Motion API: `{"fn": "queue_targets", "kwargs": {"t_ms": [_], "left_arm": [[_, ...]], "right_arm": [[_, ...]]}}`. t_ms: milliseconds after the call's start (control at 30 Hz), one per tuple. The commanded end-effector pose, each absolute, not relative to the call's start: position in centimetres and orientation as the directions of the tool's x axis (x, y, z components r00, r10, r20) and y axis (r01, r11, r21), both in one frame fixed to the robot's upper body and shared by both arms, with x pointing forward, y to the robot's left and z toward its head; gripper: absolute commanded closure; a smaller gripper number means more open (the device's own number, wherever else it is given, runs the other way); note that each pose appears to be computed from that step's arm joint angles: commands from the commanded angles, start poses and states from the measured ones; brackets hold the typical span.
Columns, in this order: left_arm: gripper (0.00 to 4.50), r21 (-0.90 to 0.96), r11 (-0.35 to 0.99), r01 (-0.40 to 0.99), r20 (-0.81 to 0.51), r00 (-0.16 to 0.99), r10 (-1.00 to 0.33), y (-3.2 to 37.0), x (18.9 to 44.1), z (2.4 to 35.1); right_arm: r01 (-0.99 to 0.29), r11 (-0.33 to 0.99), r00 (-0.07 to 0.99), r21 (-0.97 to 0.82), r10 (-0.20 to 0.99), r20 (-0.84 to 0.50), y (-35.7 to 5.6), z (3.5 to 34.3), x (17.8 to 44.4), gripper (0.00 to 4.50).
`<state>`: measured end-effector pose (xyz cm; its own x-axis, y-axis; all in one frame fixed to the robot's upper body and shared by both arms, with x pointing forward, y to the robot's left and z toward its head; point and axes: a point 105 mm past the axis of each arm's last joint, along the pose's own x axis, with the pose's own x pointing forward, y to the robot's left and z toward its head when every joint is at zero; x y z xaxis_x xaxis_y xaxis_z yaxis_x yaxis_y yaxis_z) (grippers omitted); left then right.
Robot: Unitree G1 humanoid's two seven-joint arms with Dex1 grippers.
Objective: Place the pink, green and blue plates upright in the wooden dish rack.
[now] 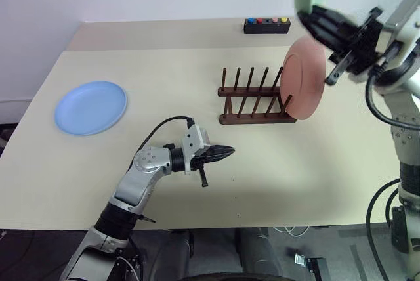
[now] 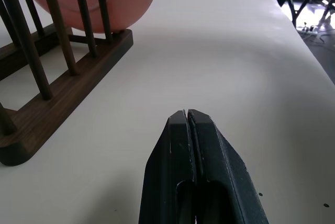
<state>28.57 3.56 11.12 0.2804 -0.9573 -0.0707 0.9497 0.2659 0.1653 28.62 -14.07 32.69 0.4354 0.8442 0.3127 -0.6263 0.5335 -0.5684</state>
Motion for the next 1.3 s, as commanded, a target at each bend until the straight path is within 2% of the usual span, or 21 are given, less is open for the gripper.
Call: {"fn": "queue_targets", "kwargs": {"t_ms": [33,233,400,933,1300], "left_arm": [[4.50,0.198,0.271,0.942,-0.040,0.284,-0.958,3.7,28.5,12.1],[4.50,0.197,0.270,0.942,-0.041,0.283,-0.958,3.8,28.4,12.2],[4.50,0.197,0.274,0.941,-0.035,0.286,-0.958,4.1,28.3,12.5],[4.50,0.196,0.318,0.927,-0.035,0.331,-0.943,5.3,28.4,12.7],[4.50,0.198,0.318,0.927,-0.035,0.330,-0.943,5.2,28.5,12.7]], "right_arm": [[-0.759,0.435,0.326,-0.484,0.898,0.296,-12.6,32.1,26.7,4.47],[-0.858,0.444,0.348,-0.256,0.871,0.346,-13.1,30.5,28.2,4.47],[-0.892,0.434,0.363,-0.129,0.855,0.370,-13.9,29.9,29.1,4.47],[-0.886,0.464,0.434,-0.020,0.842,0.319,-14.6,27.1,31.6,4.47],[-0.881,0.472,0.454,0.023,0.832,0.320,-15.5,26.7,32.2,4.47]]}}
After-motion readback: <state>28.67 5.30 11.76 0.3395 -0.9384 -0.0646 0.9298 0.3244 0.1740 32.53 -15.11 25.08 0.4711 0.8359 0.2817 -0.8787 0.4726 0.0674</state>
